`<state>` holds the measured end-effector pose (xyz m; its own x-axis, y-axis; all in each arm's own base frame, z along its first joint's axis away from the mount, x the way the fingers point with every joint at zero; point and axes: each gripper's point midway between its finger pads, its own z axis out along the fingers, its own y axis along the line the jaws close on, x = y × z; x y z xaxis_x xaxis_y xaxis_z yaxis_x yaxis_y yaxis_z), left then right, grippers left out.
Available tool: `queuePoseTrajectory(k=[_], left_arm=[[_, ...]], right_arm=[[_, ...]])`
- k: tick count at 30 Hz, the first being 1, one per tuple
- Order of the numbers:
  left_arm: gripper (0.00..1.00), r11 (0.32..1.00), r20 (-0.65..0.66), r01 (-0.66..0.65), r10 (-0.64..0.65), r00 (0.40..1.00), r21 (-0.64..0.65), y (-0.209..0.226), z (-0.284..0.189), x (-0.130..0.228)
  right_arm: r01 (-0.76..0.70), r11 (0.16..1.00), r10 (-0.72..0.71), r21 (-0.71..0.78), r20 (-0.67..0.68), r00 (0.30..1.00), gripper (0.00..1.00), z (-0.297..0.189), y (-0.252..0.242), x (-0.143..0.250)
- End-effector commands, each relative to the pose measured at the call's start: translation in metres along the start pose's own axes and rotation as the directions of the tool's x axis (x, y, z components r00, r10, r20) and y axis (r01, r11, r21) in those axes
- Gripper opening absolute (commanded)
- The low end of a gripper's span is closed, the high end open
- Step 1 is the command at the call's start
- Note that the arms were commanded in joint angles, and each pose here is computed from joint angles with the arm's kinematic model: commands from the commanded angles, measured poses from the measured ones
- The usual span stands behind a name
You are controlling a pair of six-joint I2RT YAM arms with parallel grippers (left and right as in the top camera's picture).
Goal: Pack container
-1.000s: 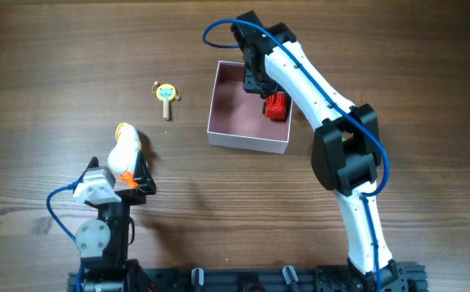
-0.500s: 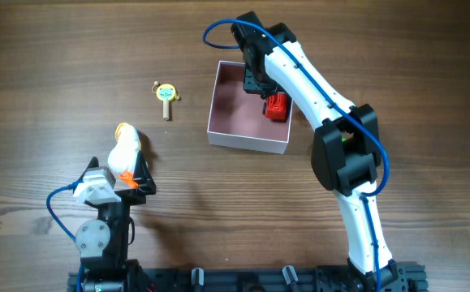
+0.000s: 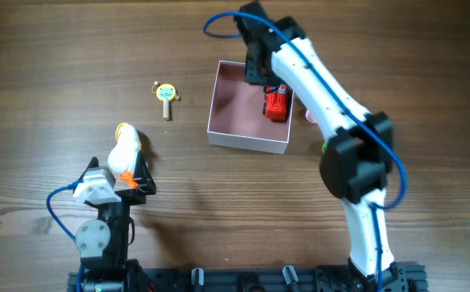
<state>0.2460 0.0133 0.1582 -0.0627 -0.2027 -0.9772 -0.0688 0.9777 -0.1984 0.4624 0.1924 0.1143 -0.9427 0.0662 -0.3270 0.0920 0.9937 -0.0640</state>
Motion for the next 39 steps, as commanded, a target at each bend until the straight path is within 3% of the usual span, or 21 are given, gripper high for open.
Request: queuePoseTrajectory(k=[1,4,5,9,12,17,22,36,38,39], left_arm=[[1.0,1.0,0.004,-0.021,0.021,1.0,-0.004,0.0,0.0,0.001],[1.0,1.0,0.004,-0.021,0.021,1.0,-0.004,0.0,0.0,0.001],[1.0,1.0,0.003,-0.021,0.021,1.0,-0.004,0.001,0.0,0.001],[1.0,1.0,0.004,-0.021,0.021,1.0,-0.004,0.0,0.0,0.001],[1.0,1.0,0.004,-0.021,0.021,1.0,-0.004,0.0,0.0,0.001],[1.0,1.0,0.004,-0.021,0.021,1.0,-0.004,0.0,0.0,0.001],[1.0,1.0,0.004,-0.021,0.021,1.0,-0.004,0.0,0.0,0.001],[1.0,1.0,0.004,-0.021,0.021,1.0,-0.004,0.0,0.0,0.001],[1.0,1.0,0.004,-0.021,0.021,1.0,-0.004,0.0,0.0,0.001],[1.0,1.0,0.004,-0.021,0.021,1.0,-0.004,0.0,0.0,0.001]], right_arm=[[-0.053,0.999,0.052,0.011,0.108,0.993,0.41,-0.057,-0.031,-0.02],[-0.074,0.997,0.07,0.035,0.094,0.993,0.75,-0.067,-0.051,-0.018],[-0.078,0.996,0.074,0.053,0.073,0.995,0.81,-0.066,-0.061,-0.015],[-0.073,0.993,0.073,0.089,0.001,0.997,0.86,-0.055,-0.084,-0.006],[-0.013,0.999,0.015,0.039,-0.033,0.999,0.86,-0.046,-0.086,-0.006],[0.001,0.999,0.0,0.033,-0.042,0.999,0.74,-0.035,-0.091,-0.006],[0.116,0.993,-0.116,-0.006,-0.087,0.989,0.74,-0.009,-0.083,0.006],[0.114,0.992,-0.122,-0.061,-0.145,0.982,0.74,0.031,-0.066,0.017],[0.106,0.993,-0.114,-0.058,-0.152,0.982,0.68,0.037,-0.066,0.018],[0.106,0.993,-0.115,-0.059,-0.163,0.98,0.59,0.041,-0.065,0.02]])
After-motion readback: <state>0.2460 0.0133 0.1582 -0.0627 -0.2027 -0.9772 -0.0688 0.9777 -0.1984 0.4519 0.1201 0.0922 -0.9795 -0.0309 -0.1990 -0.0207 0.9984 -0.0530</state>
